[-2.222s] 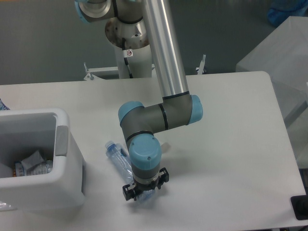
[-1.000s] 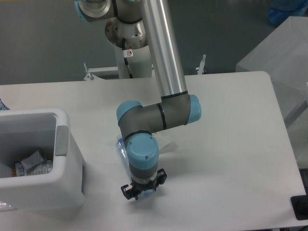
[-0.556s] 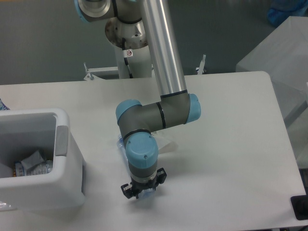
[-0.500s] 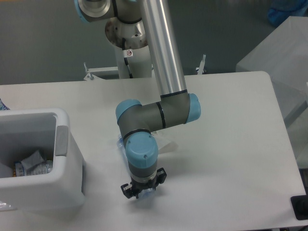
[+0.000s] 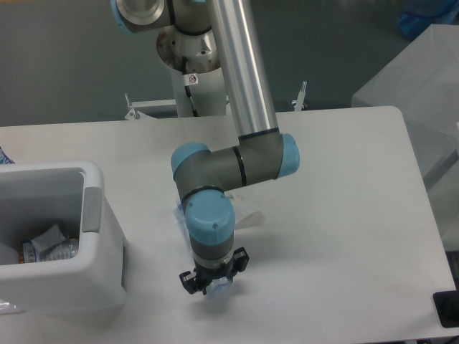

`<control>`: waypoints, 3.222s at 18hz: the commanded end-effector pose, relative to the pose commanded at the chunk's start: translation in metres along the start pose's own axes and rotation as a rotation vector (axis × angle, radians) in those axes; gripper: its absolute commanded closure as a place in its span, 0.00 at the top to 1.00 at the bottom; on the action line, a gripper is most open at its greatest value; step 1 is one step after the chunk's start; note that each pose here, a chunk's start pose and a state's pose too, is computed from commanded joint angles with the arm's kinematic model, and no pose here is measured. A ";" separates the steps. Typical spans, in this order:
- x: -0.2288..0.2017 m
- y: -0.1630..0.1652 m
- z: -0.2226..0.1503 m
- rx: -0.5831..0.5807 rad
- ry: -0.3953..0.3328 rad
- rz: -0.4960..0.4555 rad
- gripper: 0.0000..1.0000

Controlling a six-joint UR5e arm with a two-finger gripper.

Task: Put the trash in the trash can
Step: 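Lift the bottle and carry it over the white bin, then lower the bottle into the bin and open the gripper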

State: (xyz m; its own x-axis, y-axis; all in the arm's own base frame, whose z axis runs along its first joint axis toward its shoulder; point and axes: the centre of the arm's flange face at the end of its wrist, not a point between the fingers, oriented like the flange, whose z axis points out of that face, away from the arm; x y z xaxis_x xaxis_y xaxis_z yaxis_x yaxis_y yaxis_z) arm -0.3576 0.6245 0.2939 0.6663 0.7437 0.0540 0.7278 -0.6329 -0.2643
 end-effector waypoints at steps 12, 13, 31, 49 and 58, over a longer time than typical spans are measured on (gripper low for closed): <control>0.003 -0.068 -0.204 0.549 0.093 -0.005 0.58; 0.007 -0.070 -0.215 0.576 0.100 0.000 0.58; 0.108 0.001 -0.343 0.747 0.300 0.175 0.59; 0.208 0.054 -0.273 0.595 0.366 0.306 0.60; 0.219 0.077 -0.237 0.516 0.357 0.324 0.75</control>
State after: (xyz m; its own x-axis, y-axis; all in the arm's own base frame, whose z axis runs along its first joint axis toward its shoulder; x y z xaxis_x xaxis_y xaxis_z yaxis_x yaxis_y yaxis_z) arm -0.1172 0.6877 0.5132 0.9135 0.3627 0.1845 0.3723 -0.5618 -0.7388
